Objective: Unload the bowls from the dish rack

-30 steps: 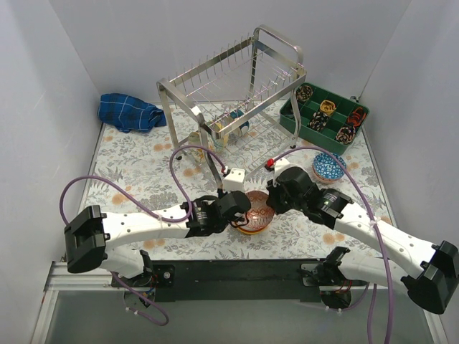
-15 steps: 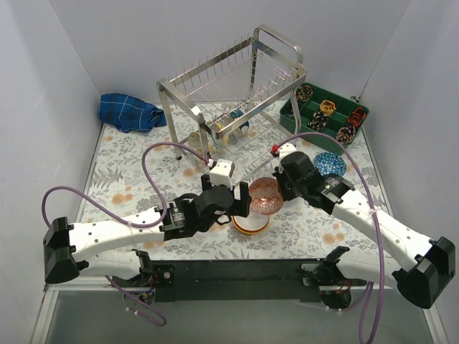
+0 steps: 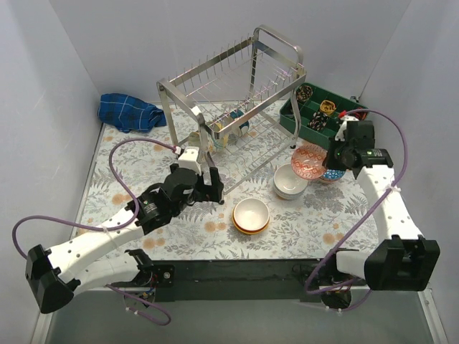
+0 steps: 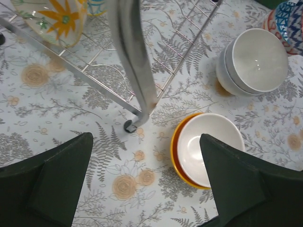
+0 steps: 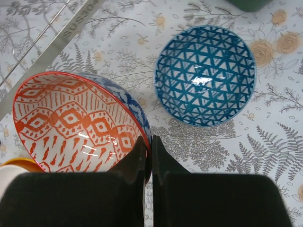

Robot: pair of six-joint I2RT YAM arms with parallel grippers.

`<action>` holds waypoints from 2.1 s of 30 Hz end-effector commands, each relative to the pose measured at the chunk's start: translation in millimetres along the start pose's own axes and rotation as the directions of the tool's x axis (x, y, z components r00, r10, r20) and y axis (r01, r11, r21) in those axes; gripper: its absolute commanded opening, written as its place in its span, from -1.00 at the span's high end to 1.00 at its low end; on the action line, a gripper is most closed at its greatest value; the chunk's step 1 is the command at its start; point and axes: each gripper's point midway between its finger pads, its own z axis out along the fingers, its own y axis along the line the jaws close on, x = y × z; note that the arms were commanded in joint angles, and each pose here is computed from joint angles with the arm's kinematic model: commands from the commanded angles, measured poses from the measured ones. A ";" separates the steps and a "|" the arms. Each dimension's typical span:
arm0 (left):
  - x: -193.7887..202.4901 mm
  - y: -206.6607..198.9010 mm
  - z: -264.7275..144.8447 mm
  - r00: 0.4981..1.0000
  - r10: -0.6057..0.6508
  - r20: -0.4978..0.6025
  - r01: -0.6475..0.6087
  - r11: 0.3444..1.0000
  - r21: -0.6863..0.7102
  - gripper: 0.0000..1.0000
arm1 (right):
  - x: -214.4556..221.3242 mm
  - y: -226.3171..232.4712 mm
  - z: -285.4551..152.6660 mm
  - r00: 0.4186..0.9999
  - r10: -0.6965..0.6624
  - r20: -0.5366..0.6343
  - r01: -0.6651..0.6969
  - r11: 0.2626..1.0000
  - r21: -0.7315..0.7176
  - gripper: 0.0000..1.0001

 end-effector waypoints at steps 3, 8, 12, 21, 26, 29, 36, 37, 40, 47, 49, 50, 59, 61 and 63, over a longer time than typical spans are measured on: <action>-7.2 36.7 -10.1 0.999 0.051 0.013 -0.051 0.999 -0.017 -0.96 | -27.1 -42.9 8.0 0.985 0.168 0.023 -0.168 0.986 -0.005 0.97; -3.6 73.6 -5.0 0.999 0.013 0.036 -0.010 0.996 -0.084 -0.96 | -28.6 -79.5 23.7 0.961 0.277 -0.007 -0.277 0.960 0.035 0.97; -3.3 96.8 -3.4 0.999 -0.012 0.050 0.019 0.990 -0.142 -0.96 | -36.6 -100.3 30.9 0.948 0.319 0.012 -0.319 0.945 0.067 0.97; -18.9 122.4 -18.1 0.988 -0.029 0.152 0.066 0.968 -0.243 -0.96 | -17.9 -114.2 64.1 0.923 0.376 -0.082 -0.371 0.926 0.071 0.97; -22.5 123.0 -22.2 0.984 -0.032 0.177 0.075 0.968 -0.240 -0.96 | -9.2 -113.9 77.6 0.916 0.387 -0.108 -0.382 0.922 0.061 0.92; -22.7 122.6 -21.9 0.984 -0.031 0.176 0.073 0.969 -0.237 -0.96 | -8.3 -113.2 78.3 0.921 0.376 -0.105 -0.372 0.926 0.061 0.57; -25.7 123.1 -24.1 0.980 -0.036 0.194 0.082 0.968 -0.236 -0.96 | -13.3 -109.4 59.6 0.940 0.337 -0.044 -0.331 0.937 0.117 -0.43; -25.7 123.1 -23.8 0.980 -0.036 0.196 0.083 0.968 -0.236 -0.96 | -17.7 -109.0 56.4 0.946 0.324 -0.014 -0.319 0.939 0.131 -0.54; -24.8 123.4 -23.4 0.981 -0.034 0.193 0.080 0.968 -0.237 -0.96 | -31.1 -99.7 41.3 0.958 0.277 0.076 -0.285 0.950 0.131 -0.69; -24.9 124.1 -22.5 0.980 -0.036 0.198 0.083 0.967 -0.240 -0.96 | -61.8 -18.9 12.9 0.942 0.108 0.318 -0.094 0.994 -0.059 -0.82; -25.3 125.2 -22.5 0.978 -0.037 0.203 0.087 0.966 -0.243 -0.96 | -41.7 19.8 20.1 0.943 0.107 0.316 -0.054 0.984 -0.173 -0.86; -25.8 125.3 -22.6 0.978 -0.037 0.205 0.088 0.966 -0.244 -0.96 | -55.0 33.8 11.6 0.910 0.109 0.400 -0.018 0.975 -0.223 -0.87; -23.2 125.7 -20.0 0.980 -0.033 0.195 0.081 0.966 -0.244 -0.96 | -44.8 137.1 28.4 0.865 0.047 0.500 0.209 0.871 -0.444 -0.93; -22.1 126.5 -19.4 0.981 -0.033 0.193 0.081 0.966 -0.246 -0.96 | -50.0 157.8 35.1 0.855 0.018 0.518 0.264 0.846 -0.464 -0.94; -22.9 126.6 -19.1 0.980 -0.032 0.196 0.081 0.966 -0.247 -0.96 | -51.6 170.1 40.5 0.847 -0.009 0.532 0.302 0.832 -0.466 -0.94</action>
